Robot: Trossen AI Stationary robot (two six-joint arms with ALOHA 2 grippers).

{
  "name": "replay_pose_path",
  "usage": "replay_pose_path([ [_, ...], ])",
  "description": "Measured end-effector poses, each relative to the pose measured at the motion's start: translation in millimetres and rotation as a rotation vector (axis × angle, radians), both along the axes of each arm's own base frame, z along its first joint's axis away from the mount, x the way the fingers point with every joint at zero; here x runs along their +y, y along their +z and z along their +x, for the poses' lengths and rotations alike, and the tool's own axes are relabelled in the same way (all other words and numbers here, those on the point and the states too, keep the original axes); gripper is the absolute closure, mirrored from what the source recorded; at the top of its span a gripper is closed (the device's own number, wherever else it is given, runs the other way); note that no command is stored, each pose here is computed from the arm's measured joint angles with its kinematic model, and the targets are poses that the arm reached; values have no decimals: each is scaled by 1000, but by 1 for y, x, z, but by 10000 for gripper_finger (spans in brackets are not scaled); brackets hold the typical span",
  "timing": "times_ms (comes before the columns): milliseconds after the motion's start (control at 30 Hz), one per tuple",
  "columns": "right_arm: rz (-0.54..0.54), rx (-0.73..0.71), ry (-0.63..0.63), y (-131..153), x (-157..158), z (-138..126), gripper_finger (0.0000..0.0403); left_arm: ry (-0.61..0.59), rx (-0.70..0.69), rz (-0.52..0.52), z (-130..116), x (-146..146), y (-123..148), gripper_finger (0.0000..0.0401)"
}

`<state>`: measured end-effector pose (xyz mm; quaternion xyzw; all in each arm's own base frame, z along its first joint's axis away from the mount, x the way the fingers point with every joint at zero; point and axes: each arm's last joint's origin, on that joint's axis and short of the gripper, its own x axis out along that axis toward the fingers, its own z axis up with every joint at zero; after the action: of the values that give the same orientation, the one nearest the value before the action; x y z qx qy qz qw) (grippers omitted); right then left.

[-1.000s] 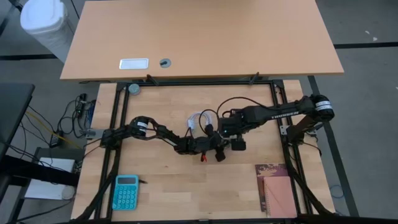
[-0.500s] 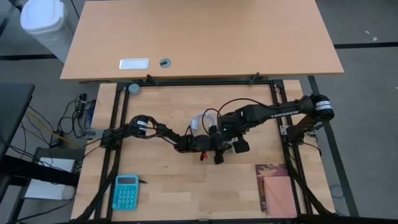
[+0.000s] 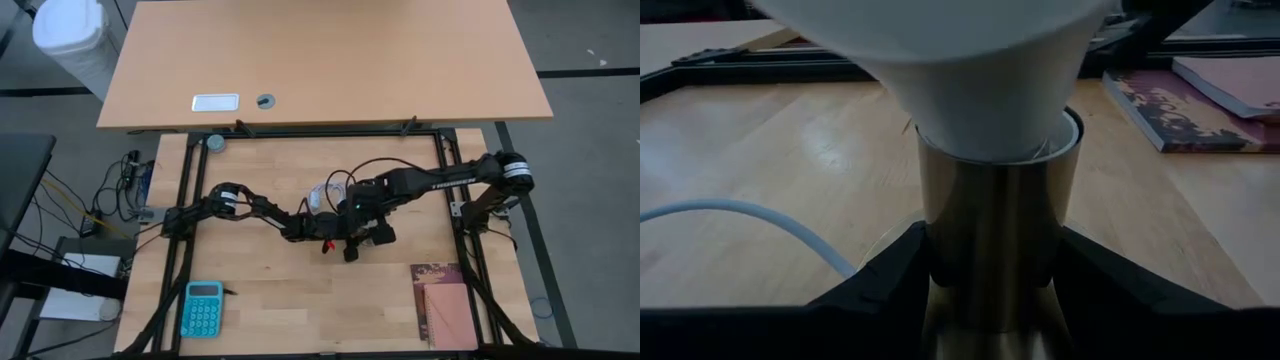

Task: Screw lightbulb
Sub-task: Insert the white lightbulb into the lamp socket

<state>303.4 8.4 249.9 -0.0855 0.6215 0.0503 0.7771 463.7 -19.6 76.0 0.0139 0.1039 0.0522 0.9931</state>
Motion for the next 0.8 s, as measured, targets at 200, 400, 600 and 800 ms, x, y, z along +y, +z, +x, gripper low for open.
replay_pose_path([
  [200, 0, 50, -15, -15, 1, 10, 67, 1, 0, -10, 0, 0, 0, 207],
  [400, -8, 29, -34, -11, 0, 11, 75, -1, -2, -11, 0, 0, 0, 207],
  [600, -11, 17, -26, -11, 1, 12, 103, -4, -8, -12, 0, 0, 0, 208],
  [800, -11, 12, -27, -11, 1, 13, 127, -9, -15, -14, 0, 0, 0, 208],
])
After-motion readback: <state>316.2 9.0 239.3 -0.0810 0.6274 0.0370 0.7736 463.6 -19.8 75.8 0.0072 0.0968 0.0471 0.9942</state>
